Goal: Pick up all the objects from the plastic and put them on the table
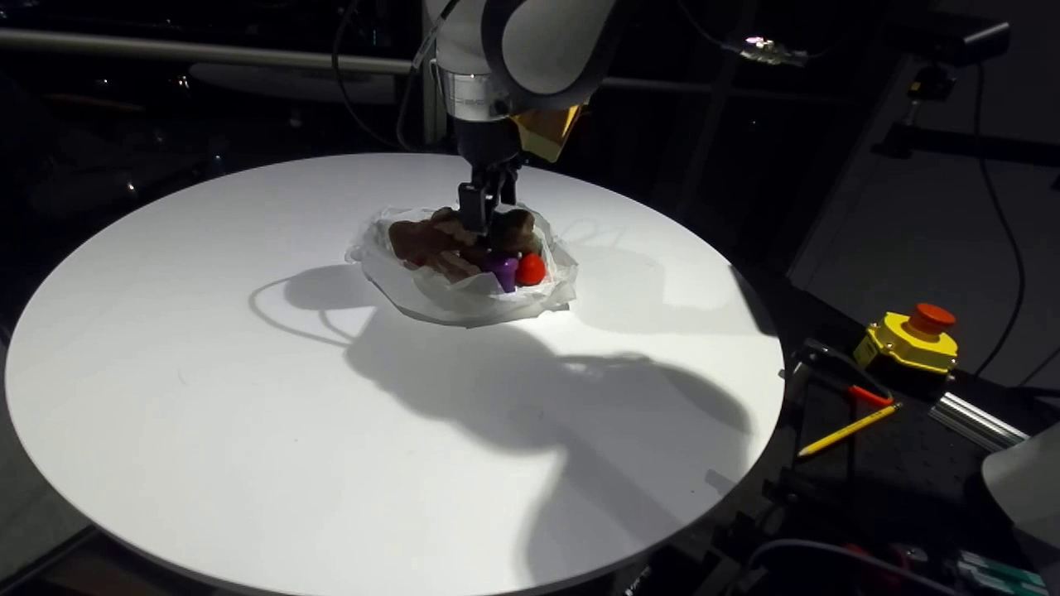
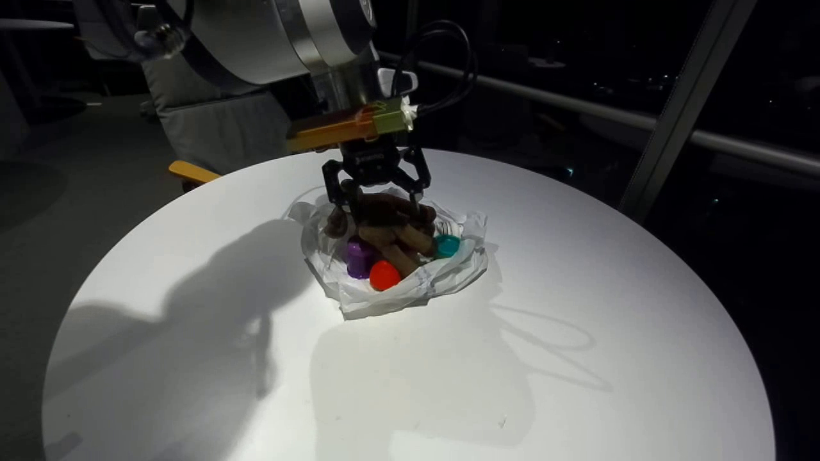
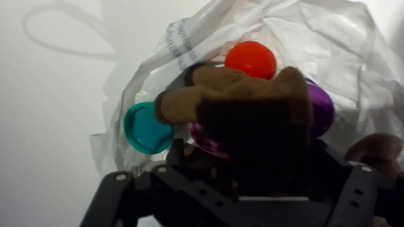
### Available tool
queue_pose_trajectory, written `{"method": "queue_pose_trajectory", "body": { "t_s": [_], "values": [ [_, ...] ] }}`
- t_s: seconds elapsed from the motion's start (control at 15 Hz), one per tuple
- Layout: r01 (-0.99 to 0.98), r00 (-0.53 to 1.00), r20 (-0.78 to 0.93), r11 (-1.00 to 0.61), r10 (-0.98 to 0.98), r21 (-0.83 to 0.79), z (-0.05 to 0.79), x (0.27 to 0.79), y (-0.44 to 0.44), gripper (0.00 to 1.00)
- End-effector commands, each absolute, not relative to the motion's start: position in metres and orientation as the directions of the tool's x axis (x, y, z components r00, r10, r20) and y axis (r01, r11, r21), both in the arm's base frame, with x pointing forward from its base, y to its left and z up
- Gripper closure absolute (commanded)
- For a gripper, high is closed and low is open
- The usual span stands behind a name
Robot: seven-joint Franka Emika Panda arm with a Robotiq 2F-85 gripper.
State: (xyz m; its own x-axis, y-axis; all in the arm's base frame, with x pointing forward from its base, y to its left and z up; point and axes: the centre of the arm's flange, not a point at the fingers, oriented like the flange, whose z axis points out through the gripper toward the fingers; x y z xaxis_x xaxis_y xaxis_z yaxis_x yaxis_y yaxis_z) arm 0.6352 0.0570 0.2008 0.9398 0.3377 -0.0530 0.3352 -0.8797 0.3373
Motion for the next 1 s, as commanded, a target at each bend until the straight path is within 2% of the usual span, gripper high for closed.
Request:
{"method": "queue_pose_trajectory", "body": {
  "t_s": [0.0,0.07,0.6,0.8,0.93],
  "values": [
    [0.314,0.942,-0.031,-0.849,0.333,0.426,0.192,0.655,0.062,0.08],
    [0.315,0.942,-0.032,-0.848,0.334,0.427,0.189,0.656,0.063,0.26],
    [0.3,0.945,-0.007,-0.86,0.326,0.414,0.21,0.651,0.067,0.87],
    [0.245,0.961,0.025,-0.885,0.277,0.395,0.239,0.639,0.054,0.92],
    [0.193,0.971,0.056,-0.904,0.231,0.382,0.263,0.626,0.043,0.89]
  ]
}}
